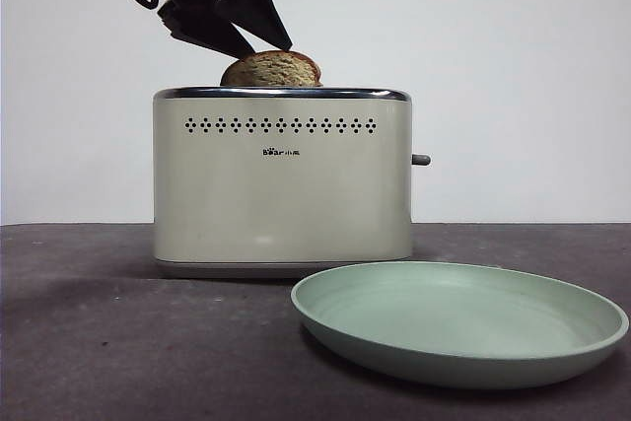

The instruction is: Take the bread from the toaster,put the bread on the plate,put the plate on the table

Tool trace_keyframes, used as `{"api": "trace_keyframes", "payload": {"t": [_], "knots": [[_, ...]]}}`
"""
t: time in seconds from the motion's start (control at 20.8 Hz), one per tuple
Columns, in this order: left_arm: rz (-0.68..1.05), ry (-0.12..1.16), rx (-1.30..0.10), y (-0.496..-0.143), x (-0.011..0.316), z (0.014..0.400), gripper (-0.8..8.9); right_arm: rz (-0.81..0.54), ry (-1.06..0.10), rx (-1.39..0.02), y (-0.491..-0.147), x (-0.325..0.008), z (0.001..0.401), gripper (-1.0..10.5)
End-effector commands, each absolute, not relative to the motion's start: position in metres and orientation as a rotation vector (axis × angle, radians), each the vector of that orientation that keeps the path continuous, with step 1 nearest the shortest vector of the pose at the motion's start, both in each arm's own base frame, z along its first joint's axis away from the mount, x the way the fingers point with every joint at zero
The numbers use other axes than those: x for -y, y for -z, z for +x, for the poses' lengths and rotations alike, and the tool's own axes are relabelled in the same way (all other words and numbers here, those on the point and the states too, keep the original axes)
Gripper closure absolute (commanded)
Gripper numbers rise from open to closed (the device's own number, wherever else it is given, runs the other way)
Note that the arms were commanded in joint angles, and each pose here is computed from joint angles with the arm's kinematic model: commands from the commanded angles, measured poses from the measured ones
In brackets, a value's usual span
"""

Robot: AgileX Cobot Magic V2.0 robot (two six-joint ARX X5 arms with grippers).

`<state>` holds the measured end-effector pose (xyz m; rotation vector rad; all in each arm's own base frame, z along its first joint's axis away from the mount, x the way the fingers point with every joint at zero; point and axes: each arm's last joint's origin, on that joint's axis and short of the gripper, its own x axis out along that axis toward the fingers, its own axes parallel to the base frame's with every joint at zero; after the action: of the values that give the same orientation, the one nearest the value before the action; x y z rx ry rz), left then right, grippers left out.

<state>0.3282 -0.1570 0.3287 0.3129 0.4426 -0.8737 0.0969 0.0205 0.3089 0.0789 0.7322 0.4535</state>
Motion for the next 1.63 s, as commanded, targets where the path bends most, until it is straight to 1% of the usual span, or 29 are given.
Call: {"api": "trace_keyframes", "payload": {"t": [0.05,0.1,0.19,0.38,0.43,0.62,0.86,1.01,1.35,1.49,1.63], "knots": [[0.338,0.888,-0.449,-0.324,0.164,0.335,4.52,0.086,-0.456,-0.717,-0.314,-0.021,0.097,6.0],[0.337,0.890,-0.459,-0.322,0.165,0.335,4.63,0.086,-0.456,-0.717,-0.314,-0.021,0.097,6.0],[0.341,0.893,-0.461,-0.322,0.168,0.334,5.24,0.086,-0.456,-0.717,-0.314,-0.021,0.097,6.0],[0.358,0.852,-0.467,-0.322,0.168,0.334,7.10,0.086,-0.456,-0.717,-0.314,-0.021,0.097,6.0],[0.358,0.852,-0.468,-0.322,0.167,0.334,7.41,0.086,-0.456,-0.717,-0.314,-0.021,0.097,6.0],[0.358,0.853,-0.479,-0.321,0.167,0.334,8.11,0.085,-0.456,-0.717,-0.314,-0.021,0.097,6.0],[0.358,0.853,-0.471,-0.324,0.167,0.334,8.11,0.085,-0.456,-0.717,-0.314,-0.021,0.097,6.0],[0.357,0.850,-0.444,-0.335,0.166,0.331,8.11,0.085,-0.456,-0.717,-0.314,-0.021,0.097,6.0],[0.347,0.834,-0.316,-0.378,0.158,0.314,8.11,0.085,-0.456,-0.713,-0.314,-0.021,0.097,6.0],[0.345,0.826,-0.257,-0.397,0.151,0.300,8.11,0.085,-0.456,-0.711,-0.314,-0.021,0.098,6.0],[0.320,0.818,-0.230,-0.415,0.142,0.280,8.11,0.085,-0.456,-0.708,-0.314,-0.022,0.102,6.0]]}}
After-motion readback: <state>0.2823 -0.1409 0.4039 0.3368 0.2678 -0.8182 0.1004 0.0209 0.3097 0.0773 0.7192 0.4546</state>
